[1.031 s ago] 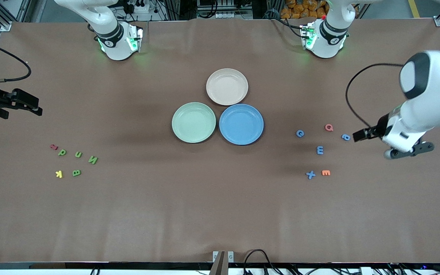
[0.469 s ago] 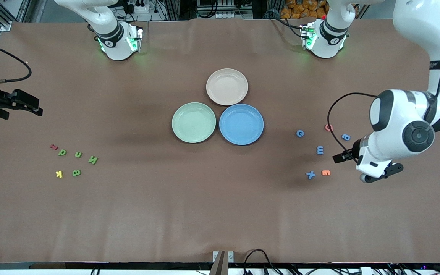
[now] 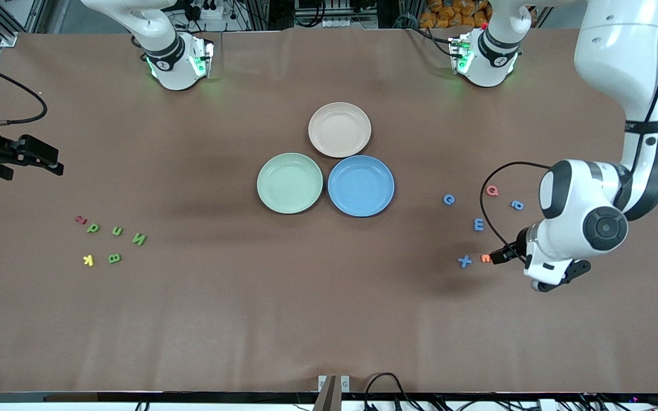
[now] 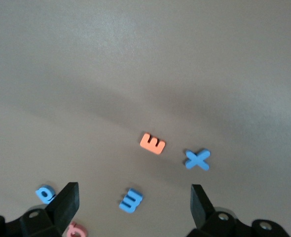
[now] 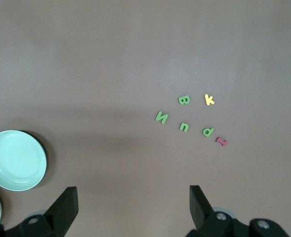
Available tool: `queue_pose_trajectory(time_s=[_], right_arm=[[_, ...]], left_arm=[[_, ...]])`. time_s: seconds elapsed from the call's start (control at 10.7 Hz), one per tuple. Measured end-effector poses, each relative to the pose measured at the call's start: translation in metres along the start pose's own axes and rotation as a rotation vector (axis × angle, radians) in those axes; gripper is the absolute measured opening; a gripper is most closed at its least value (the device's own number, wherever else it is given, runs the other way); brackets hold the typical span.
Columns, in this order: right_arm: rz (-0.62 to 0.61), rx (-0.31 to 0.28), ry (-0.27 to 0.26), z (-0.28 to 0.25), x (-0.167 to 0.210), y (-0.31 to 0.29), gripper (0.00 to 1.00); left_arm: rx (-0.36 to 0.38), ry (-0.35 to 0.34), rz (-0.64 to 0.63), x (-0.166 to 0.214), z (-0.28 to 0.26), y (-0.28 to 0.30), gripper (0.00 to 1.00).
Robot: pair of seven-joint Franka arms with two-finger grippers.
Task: Sort letters by color into matching plates
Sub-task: 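Lower the left gripper onto the blue X letter and close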
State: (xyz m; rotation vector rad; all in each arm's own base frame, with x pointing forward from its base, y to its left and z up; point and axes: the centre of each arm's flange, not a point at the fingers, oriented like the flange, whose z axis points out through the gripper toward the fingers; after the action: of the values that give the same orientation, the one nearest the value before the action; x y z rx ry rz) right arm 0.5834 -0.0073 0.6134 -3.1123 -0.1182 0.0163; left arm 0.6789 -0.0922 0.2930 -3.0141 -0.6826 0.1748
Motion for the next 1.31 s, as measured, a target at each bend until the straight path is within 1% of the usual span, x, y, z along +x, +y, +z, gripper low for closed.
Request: queue_pose_trajectory(time_s=[0.19,0.38,0.56,0.75,0.94,1.31], right_arm=[[-0.001,0.000,0.001,0.000,0.000,0.000,1.00],[-0.001,0.000,0.000,0.001,0.000,0.000,1.00],[-0.001,0.000,0.000,0.001,0.001,-0.001,1.00],[-0.001,0.000,0.000,0.001,0.001,-0.001,1.00],[-0.001,0.000,0.000,0.001,0.001,0.000,1.00],[-0.001,0.000,0.000,0.001,0.001,0.000,1.00]], left_arm=[[-0.003,0.001,-0.076,0.014,0.023,0.008,1.00],[-0.014,0.014,-0.099,0.019,0.037,0.016,1.00],[-0.019,0.025,-0.114,0.012,0.045,0.033,1.00],[-0.022,0.059,-0.095,-0.001,0.052,0.057,1.00],[-0.043,0.089,-0.081,-0.005,0.059,0.072,1.00],[-0.039,0.079,-0.105,-0.010,0.089,0.078,1.00]])
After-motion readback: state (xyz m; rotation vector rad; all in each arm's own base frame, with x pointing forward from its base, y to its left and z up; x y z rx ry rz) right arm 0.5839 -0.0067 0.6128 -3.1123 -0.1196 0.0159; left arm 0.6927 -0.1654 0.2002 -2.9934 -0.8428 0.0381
